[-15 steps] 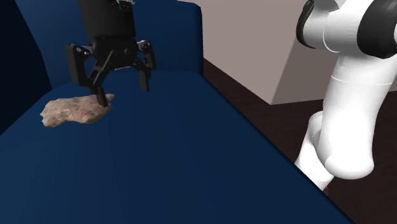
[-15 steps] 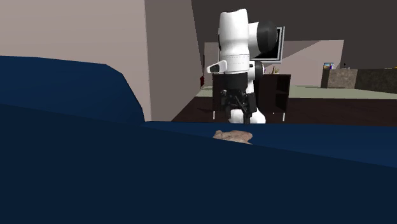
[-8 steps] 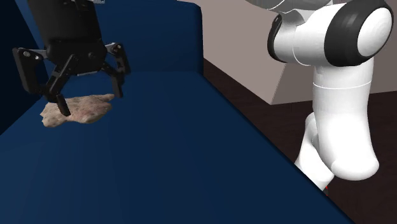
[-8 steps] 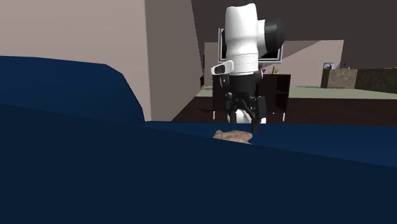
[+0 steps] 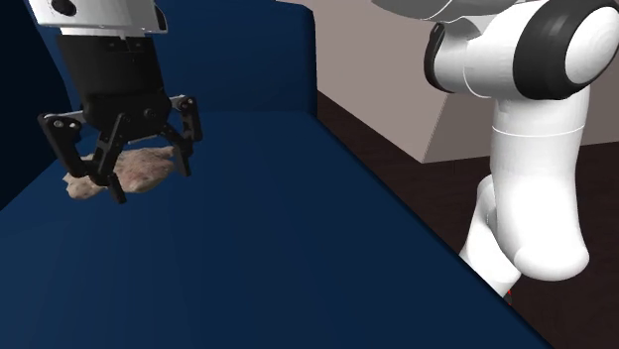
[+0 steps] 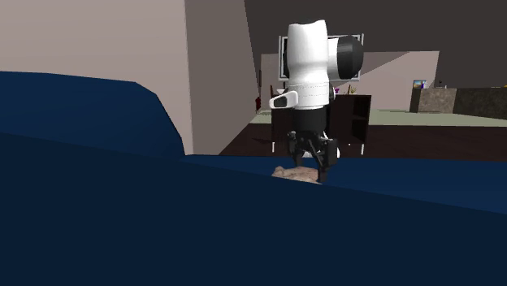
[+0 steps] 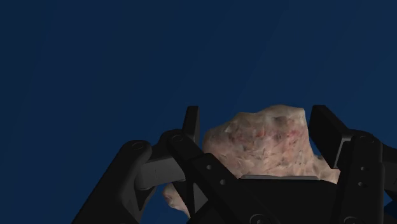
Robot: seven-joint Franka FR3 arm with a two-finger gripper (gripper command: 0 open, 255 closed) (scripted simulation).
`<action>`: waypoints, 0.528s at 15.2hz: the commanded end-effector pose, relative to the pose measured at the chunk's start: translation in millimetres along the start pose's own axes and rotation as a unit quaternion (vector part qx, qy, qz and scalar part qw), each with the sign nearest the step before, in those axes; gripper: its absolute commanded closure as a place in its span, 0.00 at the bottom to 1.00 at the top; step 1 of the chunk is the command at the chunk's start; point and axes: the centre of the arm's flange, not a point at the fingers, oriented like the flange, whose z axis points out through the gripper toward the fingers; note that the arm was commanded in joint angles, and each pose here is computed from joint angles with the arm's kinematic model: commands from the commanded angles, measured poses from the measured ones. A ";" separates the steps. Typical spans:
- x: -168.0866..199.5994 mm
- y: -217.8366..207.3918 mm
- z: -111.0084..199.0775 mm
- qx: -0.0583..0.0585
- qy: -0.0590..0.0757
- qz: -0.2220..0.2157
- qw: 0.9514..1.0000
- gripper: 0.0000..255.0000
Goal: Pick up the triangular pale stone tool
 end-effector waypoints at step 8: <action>-0.7 -0.6 0.4 0.000 0.000 0.000 1.000 1.00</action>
